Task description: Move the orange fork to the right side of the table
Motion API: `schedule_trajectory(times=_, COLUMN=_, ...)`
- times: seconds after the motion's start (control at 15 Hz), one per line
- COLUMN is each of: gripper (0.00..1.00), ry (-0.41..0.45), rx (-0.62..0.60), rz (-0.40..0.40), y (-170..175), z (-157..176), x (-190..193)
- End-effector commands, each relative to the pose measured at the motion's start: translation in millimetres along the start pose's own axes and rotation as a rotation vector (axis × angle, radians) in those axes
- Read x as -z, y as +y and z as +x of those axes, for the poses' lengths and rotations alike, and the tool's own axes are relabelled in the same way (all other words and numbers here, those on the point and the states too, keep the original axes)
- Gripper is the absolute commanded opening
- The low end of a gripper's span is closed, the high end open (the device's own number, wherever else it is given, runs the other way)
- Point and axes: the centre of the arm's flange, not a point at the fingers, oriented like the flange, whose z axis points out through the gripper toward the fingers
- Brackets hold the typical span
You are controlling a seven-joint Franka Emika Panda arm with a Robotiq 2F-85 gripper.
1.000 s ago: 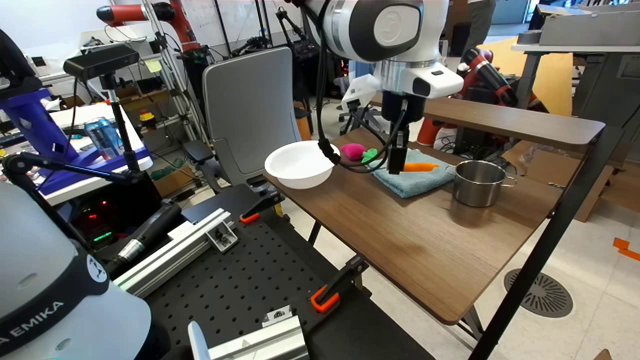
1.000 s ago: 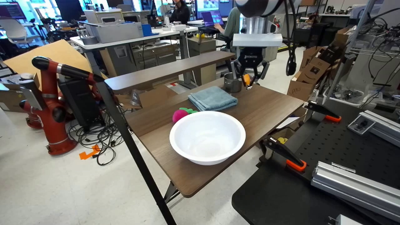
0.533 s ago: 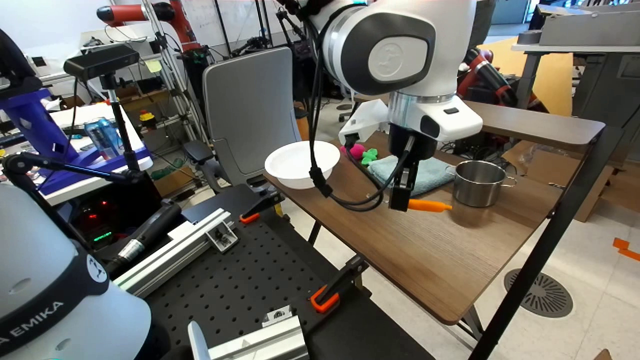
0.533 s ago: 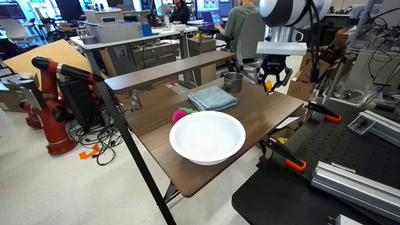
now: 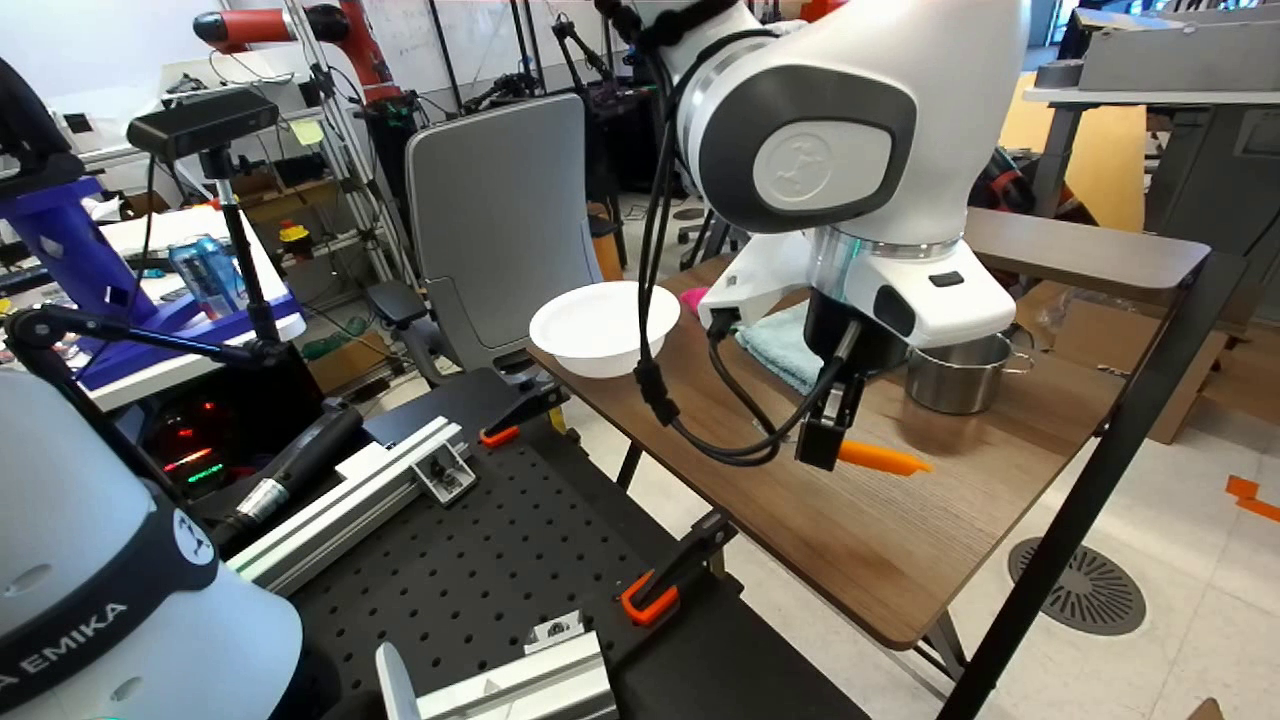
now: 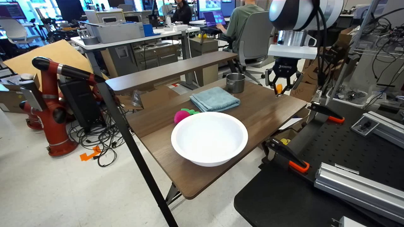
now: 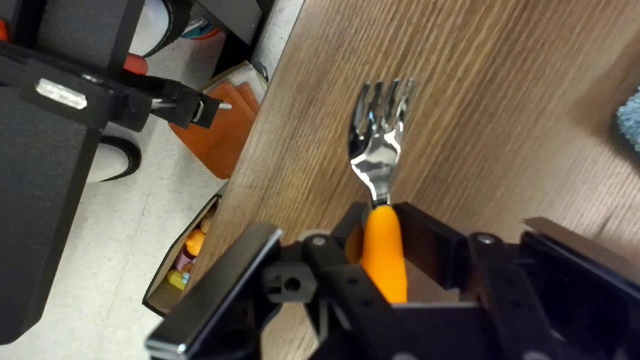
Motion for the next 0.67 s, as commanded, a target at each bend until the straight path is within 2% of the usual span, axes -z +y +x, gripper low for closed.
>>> schedule_trajectory(times=0.0, gripper=0.06, ry=-0.01, rx=-0.022, rz=0.032, y=-1.0, z=14.1, x=-22.0)
schedule_trajectory(times=0.6, gripper=0.06, ry=-0.033, rx=-0.059, rz=0.007, y=-4.4, z=33.3, x=-63.5)
